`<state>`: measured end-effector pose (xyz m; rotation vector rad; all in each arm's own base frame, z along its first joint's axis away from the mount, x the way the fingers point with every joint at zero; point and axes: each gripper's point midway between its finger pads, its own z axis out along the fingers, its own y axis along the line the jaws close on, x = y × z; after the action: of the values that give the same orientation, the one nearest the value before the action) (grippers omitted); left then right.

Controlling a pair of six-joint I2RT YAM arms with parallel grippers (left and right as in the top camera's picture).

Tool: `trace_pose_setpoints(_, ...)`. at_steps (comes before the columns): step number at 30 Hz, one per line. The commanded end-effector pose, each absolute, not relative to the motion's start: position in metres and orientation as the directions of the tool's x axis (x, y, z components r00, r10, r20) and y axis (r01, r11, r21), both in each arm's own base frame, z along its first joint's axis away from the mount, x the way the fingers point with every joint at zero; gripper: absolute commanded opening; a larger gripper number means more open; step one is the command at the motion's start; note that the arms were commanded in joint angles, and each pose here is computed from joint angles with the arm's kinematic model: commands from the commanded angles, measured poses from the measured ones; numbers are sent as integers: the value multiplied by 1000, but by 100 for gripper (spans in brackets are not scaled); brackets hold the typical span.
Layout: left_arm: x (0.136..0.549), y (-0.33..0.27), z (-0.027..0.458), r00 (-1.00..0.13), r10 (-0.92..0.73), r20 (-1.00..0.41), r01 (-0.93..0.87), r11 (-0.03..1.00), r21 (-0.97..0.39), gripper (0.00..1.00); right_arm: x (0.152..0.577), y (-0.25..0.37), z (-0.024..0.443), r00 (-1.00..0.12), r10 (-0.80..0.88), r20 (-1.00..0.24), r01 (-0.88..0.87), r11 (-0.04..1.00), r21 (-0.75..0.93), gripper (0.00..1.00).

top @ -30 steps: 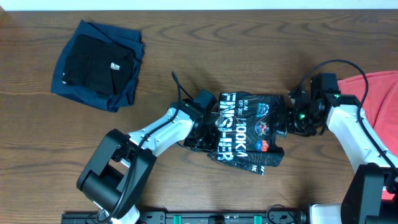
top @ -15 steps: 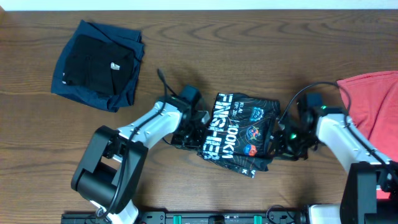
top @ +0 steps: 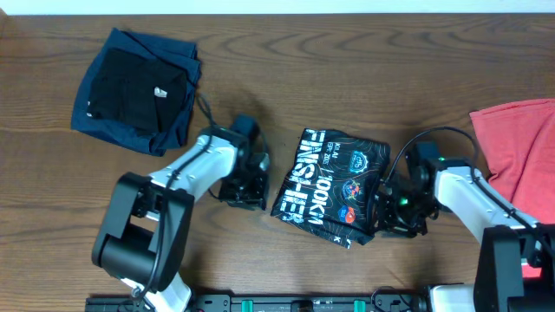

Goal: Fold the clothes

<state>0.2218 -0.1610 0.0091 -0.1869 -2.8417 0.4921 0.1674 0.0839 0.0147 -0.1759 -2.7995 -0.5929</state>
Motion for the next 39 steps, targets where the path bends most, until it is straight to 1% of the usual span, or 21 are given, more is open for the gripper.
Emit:
trace_pose_setpoints(1, 220, -172, 19, -953, 160, 257, 17, 876, -482, 36, 194, 92, 37, -989, -12, 150, 67, 859, 507, 38)
trace_pose_setpoints(2, 220, -181, 26, -951, 171, 258, 3, 837, -546, 40, 202, 99, 47, -995, -48, 88, 11, 823, 568, 36)
trace_pose_setpoints(3, 219, -189, 32, -949, 182, 256, -5, 805, -594, 42, 206, 102, 53, -997, -68, 46, -27, 800, 599, 36)
trace_pose_setpoints(5, 220, -200, 39, -949, 202, 242, -5, 758, -652, 46, 221, 105, 66, -997, -65, -40, -76, 773, 630, 34)
trace_pose_setpoints(6, 221, -204, 41, -950, 212, 229, 4, 743, -669, 47, 231, 105, 74, -994, -52, -92, -99, 760, 642, 30)
trace_pose_setpoints(7, 222, -208, 41, -952, 223, 211, 22, 735, -677, 47, 242, 107, 83, -989, -32, -146, -122, 739, 663, 23)
trace_pose_setpoints(9, 226, -216, 41, -955, 242, 171, 61, 725, -686, 47, 265, 109, 99, -975, 49, -216, -119, 708, 696, 12)
trace_pose_setpoints(12, 232, -230, 40, -963, 223, 151, 59, 722, -689, 46, 302, 105, 109, -942, 184, -280, -69, 711, 700, 6)
trace_pose_setpoints(13, 233, -235, 40, -965, 213, 154, 49, 723, -689, 42, 313, 103, 109, -929, 205, -309, -68, 726, 684, 5)
trace_pose_setpoints(15, 230, -243, 41, -965, 203, 168, 33, 726, -687, 27, 332, 97, 106, -898, 226, -377, -67, 777, 625, 4)
trace_pose_setpoints(17, 223, -251, 41, -959, 220, 179, 40, 728, -684, 14, 348, 95, 98, -874, 208, -440, -80, 830, 552, 4)
trace_pose_setpoints(19, 214, -258, 40, -951, 251, 178, 64, 727, -684, 12, 358, 100, 86, -867, 189, -462, -80, 861, 503, 3)
trace_pose_setpoints(21, 208, -265, 38, -945, 283, 161, 106, 734, -671, 12, 361, 106, 68, -878, 174, -446, -67, 877, 475, 2)
trace_pose_setpoints(23, 208, -267, 29, -945, 305, 122, 167, 766, -621, 12, 361, 108, 47, -895, 158, -417, -50, 894, 445, 2)
trace_pose_setpoints(25, 217, -255, 11, -951, 303, 65, 234, 841, -487, 12, 358, 108, 29, -912, 180, -368, -2, 896, 444, 1)
trace_pose_setpoints(27, 232, -238, -1, -962, 274, 15, 252, 903, -347, 12, 354, 109, 17, -927, 190, -323, 23, 890, 455, 1)
trace_pose_setpoints(30, 241, -233, -4, -968, 251, -3, 238, 911, -337, 12, 343, 107, 6, -945, 190, -266, 55, 895, 443, 1)
trace_pose_setpoints(32, 251, -227, -7, -972, 232, -17, 224, 915, -334, 12, 330, 95, -4, -947, 255, -193, 164, 906, 390, 1)
trace_pose_setpoints(33, 257, -224, -9, -974, 225, -23, 220, 917, -333, 12, 321, 84, -10, -934, 325, -148, 261, 903, 340, 1)
trace_pose_setpoints(35, 268, -213, -16, -980, 197, -27, 195, 924, -329, 12, 306, 70, -17, -900, 427, -87, 394, 882, 260, 1)
trace_pose_setpoints(39, 288, -191, -31, -988, 149, -34, 152, 933, -327, 13, 277, 66, -21, -861, 507, 32, 503, 843, 192, 1)
